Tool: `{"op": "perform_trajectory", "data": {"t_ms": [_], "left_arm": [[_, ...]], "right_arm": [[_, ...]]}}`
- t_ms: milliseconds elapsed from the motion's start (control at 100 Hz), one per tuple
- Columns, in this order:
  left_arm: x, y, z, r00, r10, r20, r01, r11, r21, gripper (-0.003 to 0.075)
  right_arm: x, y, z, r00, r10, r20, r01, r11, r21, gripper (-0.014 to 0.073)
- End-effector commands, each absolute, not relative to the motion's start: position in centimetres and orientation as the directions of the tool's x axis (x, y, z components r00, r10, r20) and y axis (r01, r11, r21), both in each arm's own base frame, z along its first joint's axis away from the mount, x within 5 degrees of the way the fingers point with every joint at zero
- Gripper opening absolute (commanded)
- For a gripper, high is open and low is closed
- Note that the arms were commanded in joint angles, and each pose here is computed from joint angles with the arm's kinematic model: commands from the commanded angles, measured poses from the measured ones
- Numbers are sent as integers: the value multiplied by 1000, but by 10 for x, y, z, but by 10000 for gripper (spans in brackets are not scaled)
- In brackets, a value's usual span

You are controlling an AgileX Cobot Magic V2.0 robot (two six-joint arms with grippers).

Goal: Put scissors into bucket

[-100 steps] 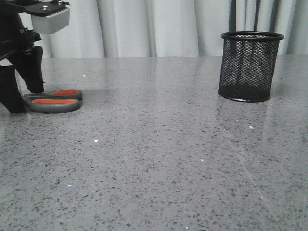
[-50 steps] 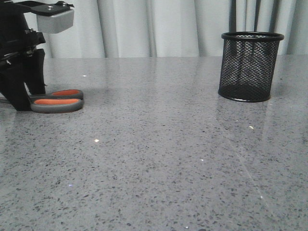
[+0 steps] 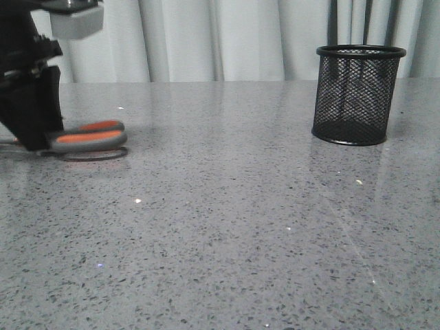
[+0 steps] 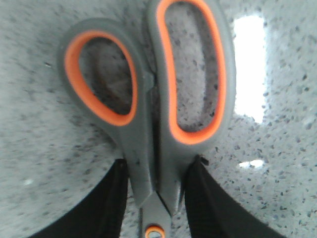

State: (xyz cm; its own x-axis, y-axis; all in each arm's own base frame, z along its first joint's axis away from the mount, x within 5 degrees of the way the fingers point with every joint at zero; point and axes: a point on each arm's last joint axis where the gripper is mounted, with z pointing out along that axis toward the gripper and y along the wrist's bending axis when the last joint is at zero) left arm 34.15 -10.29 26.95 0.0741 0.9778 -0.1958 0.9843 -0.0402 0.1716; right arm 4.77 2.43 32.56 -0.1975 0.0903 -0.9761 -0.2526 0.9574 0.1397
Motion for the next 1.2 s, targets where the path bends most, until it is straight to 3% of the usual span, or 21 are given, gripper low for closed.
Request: {"op": "perform_trajectory", "data": {"t_ms": [0, 200, 490, 830, 1190], "left_arm": [[329, -105, 317, 88, 955, -283, 945, 9, 326, 154], [301, -111, 372, 149, 898, -413, 860, 89, 502, 154], [245, -166, 427, 432, 789, -437, 686, 27, 727, 154], [197, -227, 443, 646, 619, -447, 582, -20, 813, 154], [179, -247, 451, 709, 542, -450, 530, 10, 848, 154]], "right_arm": [[49, 24, 342, -124, 138, -983, -255, 952, 166, 549], [47, 28, 349, -105, 243, -964, -300, 917, 264, 549], [46, 49, 395, -18, 267, -964, -557, 797, 231, 549], [81, 57, 417, -126, 217, -968, -615, 749, 248, 549], [113, 60, 413, -205, 265, -942, -616, 713, 335, 549]]}}
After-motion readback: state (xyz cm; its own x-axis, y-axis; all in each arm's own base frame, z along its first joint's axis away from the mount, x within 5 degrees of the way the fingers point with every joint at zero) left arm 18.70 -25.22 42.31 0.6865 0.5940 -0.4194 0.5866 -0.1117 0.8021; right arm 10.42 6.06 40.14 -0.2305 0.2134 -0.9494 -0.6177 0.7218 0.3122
